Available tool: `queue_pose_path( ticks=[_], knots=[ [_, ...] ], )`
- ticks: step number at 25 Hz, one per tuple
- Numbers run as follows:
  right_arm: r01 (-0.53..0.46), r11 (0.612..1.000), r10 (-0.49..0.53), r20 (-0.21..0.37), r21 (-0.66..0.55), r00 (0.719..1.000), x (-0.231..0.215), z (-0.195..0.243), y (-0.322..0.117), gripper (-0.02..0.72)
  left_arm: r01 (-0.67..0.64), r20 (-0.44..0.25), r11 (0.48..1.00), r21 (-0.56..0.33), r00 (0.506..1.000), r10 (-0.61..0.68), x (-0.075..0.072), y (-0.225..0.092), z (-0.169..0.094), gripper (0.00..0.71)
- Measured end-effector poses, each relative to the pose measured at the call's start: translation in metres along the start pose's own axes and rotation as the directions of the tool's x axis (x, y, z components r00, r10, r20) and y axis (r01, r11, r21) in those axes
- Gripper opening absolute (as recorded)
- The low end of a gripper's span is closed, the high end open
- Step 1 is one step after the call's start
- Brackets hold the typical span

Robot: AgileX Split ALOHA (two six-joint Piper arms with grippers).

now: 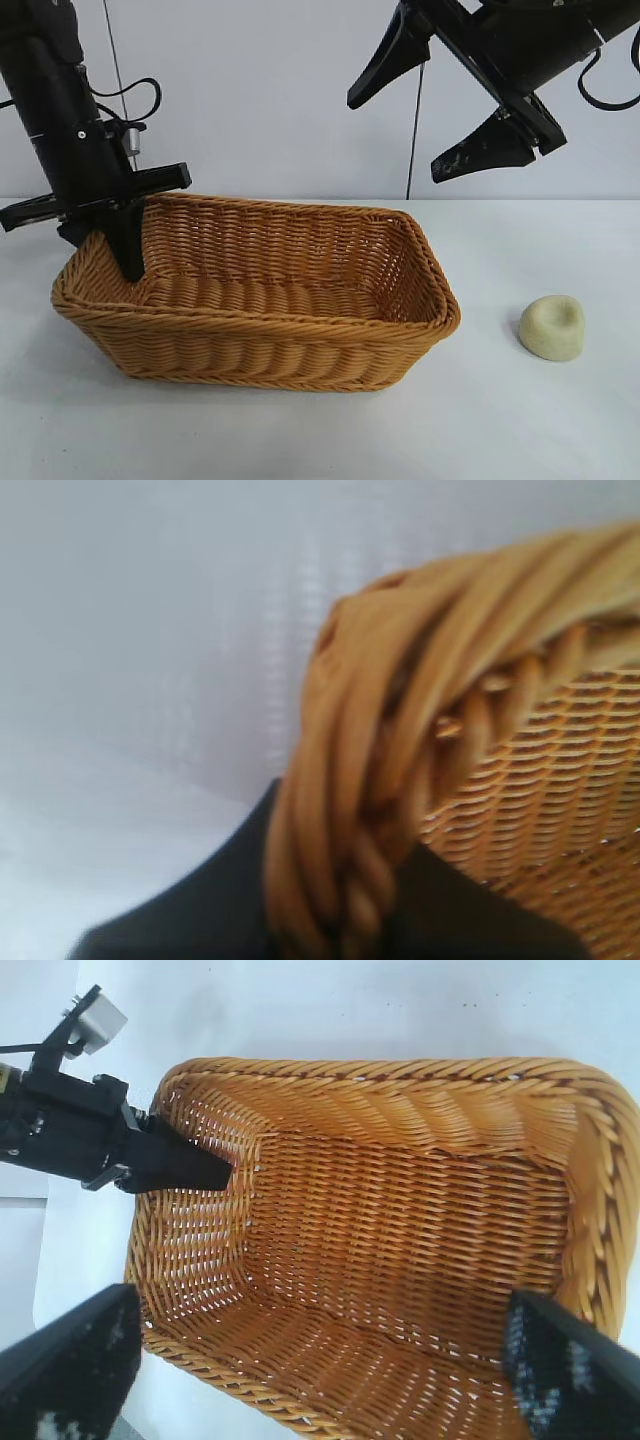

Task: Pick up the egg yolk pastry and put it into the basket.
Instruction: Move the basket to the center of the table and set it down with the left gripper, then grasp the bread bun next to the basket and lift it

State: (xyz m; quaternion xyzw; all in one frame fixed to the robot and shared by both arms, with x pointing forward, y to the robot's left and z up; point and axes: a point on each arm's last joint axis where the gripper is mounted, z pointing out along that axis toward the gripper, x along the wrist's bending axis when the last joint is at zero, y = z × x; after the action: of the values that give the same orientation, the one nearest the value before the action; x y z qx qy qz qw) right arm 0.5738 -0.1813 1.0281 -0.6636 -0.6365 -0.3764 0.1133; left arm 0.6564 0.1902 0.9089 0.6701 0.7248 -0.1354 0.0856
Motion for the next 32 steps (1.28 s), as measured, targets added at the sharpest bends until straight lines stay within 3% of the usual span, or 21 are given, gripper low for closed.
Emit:
queue_pose_path(
  ticks=[6, 8, 11, 13, 16, 21, 24, 32],
  knots=[
    [0.000, 1.000, 0.000, 0.000, 0.001, 1.000, 0.000, 0.000, 0.000, 0.697, 0.010, 0.016, 1.000, 0.001, 1.000, -0.010, 0.000, 0.001, 0.005, 0.098],
    [0.000, 1.000, 0.000, -0.001, 0.003, 1.000, 0.000, 0.000, 0.000, 0.697, 0.010, 0.016, 1.000, 0.000, 1.000, -0.010, 0.000, 0.001, 0.005, 0.130],
    [0.000, 1.000, 0.000, -0.001, 0.003, 1.000, 0.000, 0.000, 0.000, 0.697, 0.012, 0.021, 1.000, 0.000, 1.000, -0.012, 0.000, 0.001, 0.005, 0.337],
    [0.000, 1.000, 0.000, -0.001, 0.003, 1.000, 0.000, 0.000, 0.000, 0.697, 0.013, 0.022, 1.000, 0.000, 1.000, -0.013, -0.001, 0.001, 0.005, 0.535],
    [0.000, 1.000, 0.000, -0.001, 0.003, 1.000, 0.000, 0.000, 0.000, 0.697, 0.013, 0.022, 1.000, 0.007, 1.000, -0.013, -0.001, 0.001, 0.005, 0.654],
    [0.000, 1.000, 0.000, -0.001, 0.003, 1.000, 0.000, 0.000, 0.000, 0.697, 0.005, 0.023, 1.000, 0.008, 1.000, -0.006, -0.003, -0.002, -0.003, 0.689],
    [0.000, 1.000, 0.000, -0.001, 0.003, 1.000, 0.000, 0.000, 0.000, 0.697, -0.029, -0.003, 0.999, -0.045, 1.000, 0.029, -0.006, -0.005, -0.026, 0.692],
    [0.000, 1.000, 0.000, -0.001, 0.004, 1.000, 0.000, 0.000, 0.000, 0.697, -0.105, -0.174, 0.977, -0.186, 0.982, 0.072, -0.005, -0.018, -0.087, 0.692]
  ],
)
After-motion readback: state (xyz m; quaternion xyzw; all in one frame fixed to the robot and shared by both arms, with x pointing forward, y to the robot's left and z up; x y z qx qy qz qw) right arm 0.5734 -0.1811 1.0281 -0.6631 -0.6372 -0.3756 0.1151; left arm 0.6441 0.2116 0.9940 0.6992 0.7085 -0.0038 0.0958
